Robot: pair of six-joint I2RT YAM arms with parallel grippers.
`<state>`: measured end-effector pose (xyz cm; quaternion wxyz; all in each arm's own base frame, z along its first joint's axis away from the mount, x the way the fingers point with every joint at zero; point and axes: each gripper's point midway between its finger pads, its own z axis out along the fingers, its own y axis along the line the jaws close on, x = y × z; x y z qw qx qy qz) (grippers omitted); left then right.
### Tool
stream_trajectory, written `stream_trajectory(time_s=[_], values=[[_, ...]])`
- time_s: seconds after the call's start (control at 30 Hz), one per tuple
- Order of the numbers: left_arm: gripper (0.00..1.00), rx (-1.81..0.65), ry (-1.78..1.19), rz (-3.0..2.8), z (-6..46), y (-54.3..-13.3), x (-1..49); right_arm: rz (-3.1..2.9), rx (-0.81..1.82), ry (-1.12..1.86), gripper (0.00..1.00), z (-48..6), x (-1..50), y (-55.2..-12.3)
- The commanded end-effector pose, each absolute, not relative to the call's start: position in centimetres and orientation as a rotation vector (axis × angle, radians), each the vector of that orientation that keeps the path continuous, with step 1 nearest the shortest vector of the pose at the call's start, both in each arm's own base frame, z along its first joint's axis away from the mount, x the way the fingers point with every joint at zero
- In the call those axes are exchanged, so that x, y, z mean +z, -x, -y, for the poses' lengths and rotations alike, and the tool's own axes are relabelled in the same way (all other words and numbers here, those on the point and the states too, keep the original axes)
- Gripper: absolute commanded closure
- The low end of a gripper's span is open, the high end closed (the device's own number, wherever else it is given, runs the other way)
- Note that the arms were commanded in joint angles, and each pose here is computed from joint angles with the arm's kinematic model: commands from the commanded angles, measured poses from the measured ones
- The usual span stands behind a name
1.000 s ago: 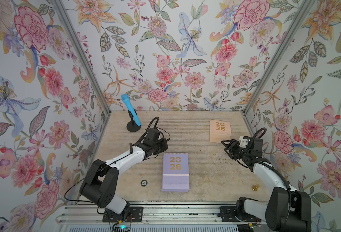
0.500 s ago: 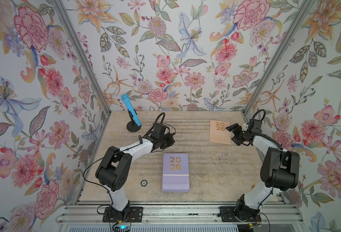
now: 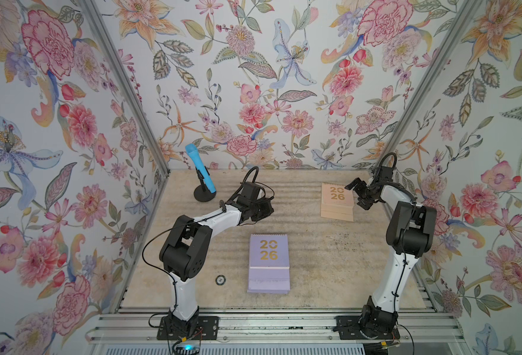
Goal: Stack the calendars
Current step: Move the calendar to the center of the board.
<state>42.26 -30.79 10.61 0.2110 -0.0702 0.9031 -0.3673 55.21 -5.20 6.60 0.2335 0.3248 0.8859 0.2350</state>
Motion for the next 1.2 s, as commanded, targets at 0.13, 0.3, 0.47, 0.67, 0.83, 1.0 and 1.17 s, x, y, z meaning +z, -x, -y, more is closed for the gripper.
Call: stream_trajectory(time_s=[0.13, 0.3, 0.47, 0.67, 0.83, 1.0, 1.17], values=[[1.0, -1.039, 0.181, -2.524, 31.6, -42.4, 10.5, -2.519, 0.725, -0.802, 0.01, 3.1, 4.9, -56.2], [1.0, -1.029, 0.178, -2.525, 31.6, -42.6, 10.3, -2.575, 0.821, -0.727, 0.01, -0.1, 3.9, -56.3], [1.0, -1.019, 0.171, -2.524, 31.7, -43.2, 10.0, -2.644, 0.871, -0.608, 0.01, -4.7, 3.8, -55.1], [1.0, -0.994, 0.163, -2.526, 31.8, -44.0, 9.5, -2.726, 0.895, -0.466, 0.01, -9.7, 3.2, -53.1], [1.0, -0.987, 0.166, -2.524, 32.0, -44.7, 9.3, -2.747, 0.764, -0.595, 0.01, -8.5, 2.0, -53.0], [1.0, -0.979, 0.172, -2.532, 32.1, -44.8, 9.0, -2.692, 0.637, -0.713, 0.01, -5.2, 2.0, -54.7], [1.0, -0.974, 0.179, -2.541, 32.1, -44.9, 8.6, -2.639, 0.691, -0.744, 0.01, -3.9, 2.2, -57.2]])
